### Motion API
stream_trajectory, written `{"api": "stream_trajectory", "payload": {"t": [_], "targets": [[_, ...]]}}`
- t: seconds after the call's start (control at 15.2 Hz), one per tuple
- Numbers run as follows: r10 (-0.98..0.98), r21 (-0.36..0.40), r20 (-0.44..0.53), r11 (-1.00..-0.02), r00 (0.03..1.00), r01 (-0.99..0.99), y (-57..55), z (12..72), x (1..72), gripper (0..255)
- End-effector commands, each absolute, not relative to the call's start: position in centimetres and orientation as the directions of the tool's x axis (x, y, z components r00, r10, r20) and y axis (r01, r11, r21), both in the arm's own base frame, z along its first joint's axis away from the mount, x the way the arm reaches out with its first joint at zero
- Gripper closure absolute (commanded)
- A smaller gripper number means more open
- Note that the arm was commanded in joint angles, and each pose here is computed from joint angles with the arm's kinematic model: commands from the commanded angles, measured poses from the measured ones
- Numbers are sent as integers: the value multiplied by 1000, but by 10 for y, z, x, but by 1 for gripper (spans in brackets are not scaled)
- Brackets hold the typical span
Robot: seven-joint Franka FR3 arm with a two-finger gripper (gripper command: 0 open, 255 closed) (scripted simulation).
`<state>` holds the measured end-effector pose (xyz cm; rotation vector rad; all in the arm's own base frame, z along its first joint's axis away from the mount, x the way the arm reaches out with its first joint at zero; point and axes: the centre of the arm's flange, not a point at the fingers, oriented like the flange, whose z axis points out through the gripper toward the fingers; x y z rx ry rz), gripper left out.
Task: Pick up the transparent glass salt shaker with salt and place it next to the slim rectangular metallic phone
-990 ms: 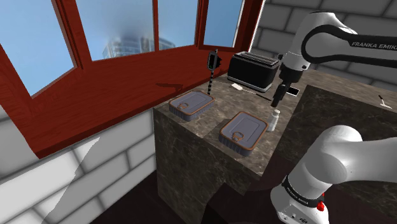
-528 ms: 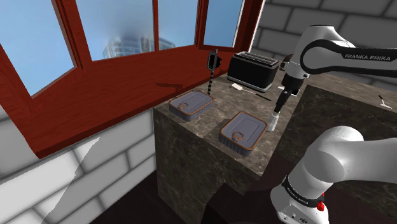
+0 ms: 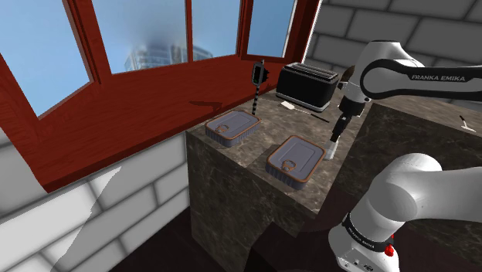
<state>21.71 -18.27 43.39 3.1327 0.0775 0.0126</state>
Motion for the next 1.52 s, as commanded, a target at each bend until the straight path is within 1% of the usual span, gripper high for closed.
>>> {"api": "stream_trajectory", "payload": {"t": [0.0, 0.13, 0.2, 0.79, 1.45], "targets": [[49, 8, 8, -999, 999, 49, -183, 434, 217, 0], [49, 8, 8, -999, 999, 49, -183, 434, 217, 0], [49, 8, 8, -999, 999, 49, -183, 434, 217, 255], [49, 8, 8, -999, 999, 49, -183, 434, 217, 255], [49, 8, 8, -999, 999, 49, -183, 486, 217, 255]]}}
